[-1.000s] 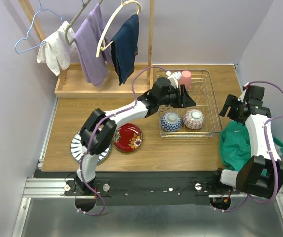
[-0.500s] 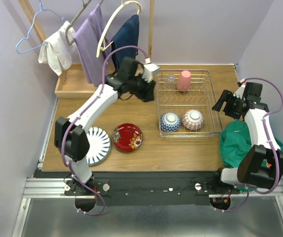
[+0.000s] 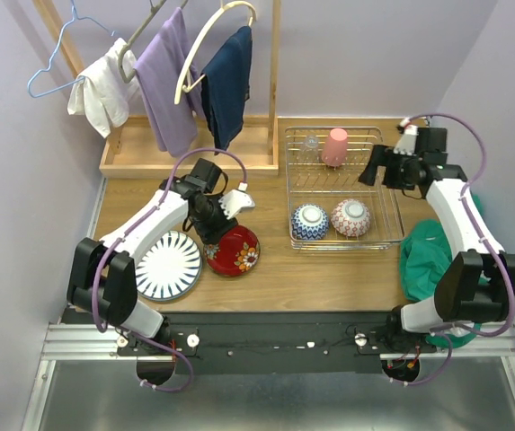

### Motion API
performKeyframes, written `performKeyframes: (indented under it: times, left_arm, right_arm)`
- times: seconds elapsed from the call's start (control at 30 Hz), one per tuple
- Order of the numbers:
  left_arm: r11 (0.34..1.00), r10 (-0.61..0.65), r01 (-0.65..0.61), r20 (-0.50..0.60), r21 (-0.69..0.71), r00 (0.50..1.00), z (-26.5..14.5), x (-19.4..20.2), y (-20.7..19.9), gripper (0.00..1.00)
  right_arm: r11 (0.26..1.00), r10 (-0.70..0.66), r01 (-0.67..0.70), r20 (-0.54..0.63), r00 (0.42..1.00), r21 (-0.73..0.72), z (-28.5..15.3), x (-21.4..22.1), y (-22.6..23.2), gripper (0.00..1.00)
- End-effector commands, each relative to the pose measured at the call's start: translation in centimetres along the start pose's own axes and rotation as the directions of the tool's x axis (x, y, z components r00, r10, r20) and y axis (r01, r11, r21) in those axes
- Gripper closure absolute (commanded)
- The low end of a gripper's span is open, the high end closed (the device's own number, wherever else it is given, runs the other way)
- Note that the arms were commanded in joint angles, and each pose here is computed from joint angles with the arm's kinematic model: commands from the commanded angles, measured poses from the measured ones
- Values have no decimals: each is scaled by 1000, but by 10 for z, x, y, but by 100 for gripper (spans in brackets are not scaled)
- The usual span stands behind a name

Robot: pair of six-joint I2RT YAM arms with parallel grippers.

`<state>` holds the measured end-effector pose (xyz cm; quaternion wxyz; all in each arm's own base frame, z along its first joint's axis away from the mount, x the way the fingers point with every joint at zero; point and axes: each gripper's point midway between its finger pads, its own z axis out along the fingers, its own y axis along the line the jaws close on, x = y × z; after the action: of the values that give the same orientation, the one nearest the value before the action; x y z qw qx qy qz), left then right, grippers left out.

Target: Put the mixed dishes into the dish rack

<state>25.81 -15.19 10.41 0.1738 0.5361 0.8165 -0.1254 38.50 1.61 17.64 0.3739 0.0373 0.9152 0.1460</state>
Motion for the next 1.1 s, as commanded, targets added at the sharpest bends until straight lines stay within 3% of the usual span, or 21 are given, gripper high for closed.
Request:
performKeyframes:
  times: [0.0,0.2,0.43,0.67,0.77,0.93,1.0,1.07]
  left_arm:
    - [991,-75,78,38,-108,996,4,4,38,42]
    - [985,-132,136,47,-110,990,24,-9,63,42]
    - [988,-157,157,21,3,987,49,-6,54,44]
    - [986,-168,168,2,-8,986,61,0,63,50]
    - [984,-177,177,9,8,984,60,-2,65,62]
    - [985,-172,172,42,-1,984,49,-6,72,94]
    - [986,-163,163,55,-13,985,43,-8,74,100]
    - [987,-153,156,77,-39,985,33,-14,77,100]
  right_arm:
    - [964,-247,249,39,968,-94,-5,1,56,0]
    - [960,-249,250,23,968,-123,-5,3,65,0]
    - [956,-262,264,37,964,-125,-6,-8,68,0]
    - [955,-256,261,54,965,-141,-5,-14,72,0]
    - [954,-260,265,53,964,-144,-3,-16,73,0]
    - [954,-253,259,61,966,-147,0,-17,73,0]
    - [954,-253,260,67,965,-152,1,-17,74,0]
    - [953,-252,260,71,965,-158,1,-16,75,0]
